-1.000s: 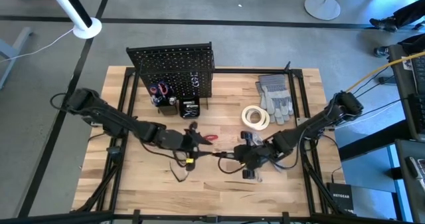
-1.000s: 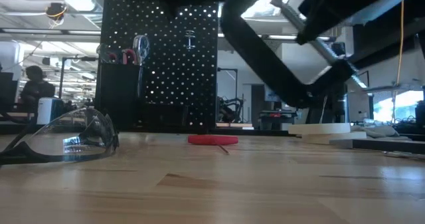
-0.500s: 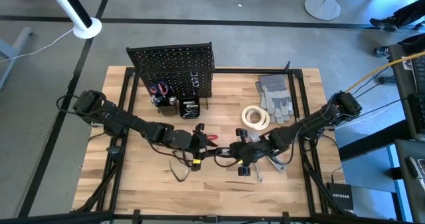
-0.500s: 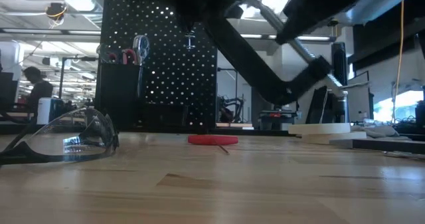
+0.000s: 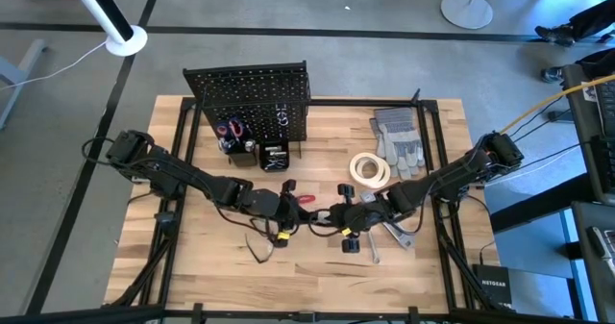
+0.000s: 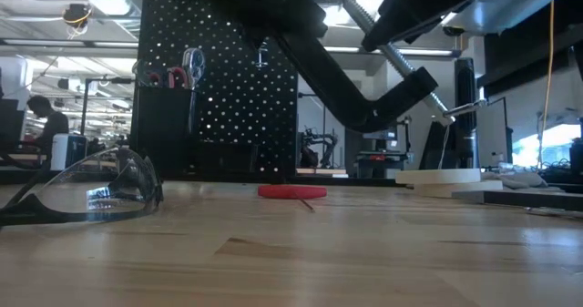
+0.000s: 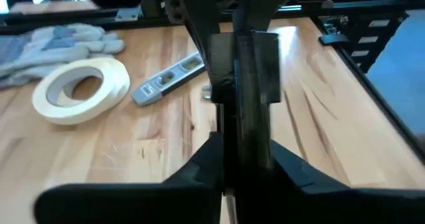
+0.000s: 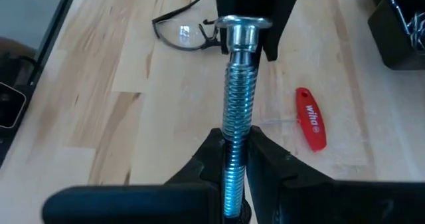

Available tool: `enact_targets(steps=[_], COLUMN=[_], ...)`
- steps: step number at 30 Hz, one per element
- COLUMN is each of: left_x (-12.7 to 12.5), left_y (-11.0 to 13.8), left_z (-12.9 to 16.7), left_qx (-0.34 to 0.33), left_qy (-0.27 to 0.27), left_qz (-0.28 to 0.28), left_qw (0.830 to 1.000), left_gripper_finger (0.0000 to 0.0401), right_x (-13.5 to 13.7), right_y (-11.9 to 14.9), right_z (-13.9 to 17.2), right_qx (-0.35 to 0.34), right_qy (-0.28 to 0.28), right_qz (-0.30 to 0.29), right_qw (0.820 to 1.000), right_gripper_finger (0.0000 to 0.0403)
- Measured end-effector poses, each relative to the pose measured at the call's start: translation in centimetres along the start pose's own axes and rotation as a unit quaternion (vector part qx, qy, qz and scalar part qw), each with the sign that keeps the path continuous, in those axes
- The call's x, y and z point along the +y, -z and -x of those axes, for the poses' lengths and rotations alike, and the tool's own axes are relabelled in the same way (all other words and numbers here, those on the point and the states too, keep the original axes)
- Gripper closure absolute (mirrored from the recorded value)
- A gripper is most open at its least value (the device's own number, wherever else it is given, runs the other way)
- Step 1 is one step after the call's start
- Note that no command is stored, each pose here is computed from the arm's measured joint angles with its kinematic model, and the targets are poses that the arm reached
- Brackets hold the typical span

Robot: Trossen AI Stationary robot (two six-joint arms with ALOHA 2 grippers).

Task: Hang tools onto peg board
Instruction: Put the C-clamp on the peg board

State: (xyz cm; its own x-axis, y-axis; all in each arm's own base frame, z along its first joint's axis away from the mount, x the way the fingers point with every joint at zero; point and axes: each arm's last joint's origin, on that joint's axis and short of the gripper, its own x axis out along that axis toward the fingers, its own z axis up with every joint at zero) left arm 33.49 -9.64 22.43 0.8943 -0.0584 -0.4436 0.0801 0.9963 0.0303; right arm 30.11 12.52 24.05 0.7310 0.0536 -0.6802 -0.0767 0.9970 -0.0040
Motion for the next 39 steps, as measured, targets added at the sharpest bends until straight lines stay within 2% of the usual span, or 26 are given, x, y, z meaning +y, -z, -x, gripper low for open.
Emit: enact_targets(steps=[3, 9, 15, 20, 24, 27, 33, 39], left_x=[0.0, -0.2, -0.5, -0.5, 0.1, 0.7, 2.1, 2.8], left_y=[0.0, 0.0, -1.7, -3.4, -5.3, -6.4, -9.2, -12.7], left_z=[0.0, 0.3, 2.8, 6.0, 9.1, 11.0, 15.1, 18.4], left_qx=[0.0, 0.001, -0.032, -0.06, -0.117, -0.152, -0.23, -0.29], left_qy=[-0.007, -0.039, -0.043, -0.038, -0.038, -0.042, -0.055, -0.08], left_qz=[-0.004, -0.006, -0.003, -0.008, -0.007, -0.007, 0.003, -0.023], left_qw=[1.0, 0.999, 0.999, 0.997, 0.992, 0.988, 0.972, 0.953], left_gripper_finger=[0.0351, 0.0351, 0.0351, 0.0351, 0.0351, 0.0351, 0.0351, 0.0351], right_x=[-0.4, -0.4, -0.5, 0.9, 2.2, 2.6, 2.7, 2.5], right_y=[-0.1, -0.3, -0.7, -0.3, 1.3, 2.7, 4.8, 6.2], right_z=[-0.1, 0.1, 3.6, 6.0, 6.0, 5.2, 3.6, 2.3], right_qx=[0.002, -0.007, -0.02, -0.042, -0.047, -0.066, -0.115, -0.17], right_qy=[0.002, 0.003, -0.021, -0.003, 0.039, 0.06, 0.041, 0.039], right_qz=[-0.005, -0.004, -0.023, -0.007, 0.007, -0.018, -0.092, -0.12], right_qw=[1.0, 1.0, 0.999, 0.999, 0.998, 0.996, 0.988, 0.977], right_gripper_finger=[0.0359, 0.0292, 0.0254, 0.0248, 0.0248, 0.0247, 0.0247, 0.0246])
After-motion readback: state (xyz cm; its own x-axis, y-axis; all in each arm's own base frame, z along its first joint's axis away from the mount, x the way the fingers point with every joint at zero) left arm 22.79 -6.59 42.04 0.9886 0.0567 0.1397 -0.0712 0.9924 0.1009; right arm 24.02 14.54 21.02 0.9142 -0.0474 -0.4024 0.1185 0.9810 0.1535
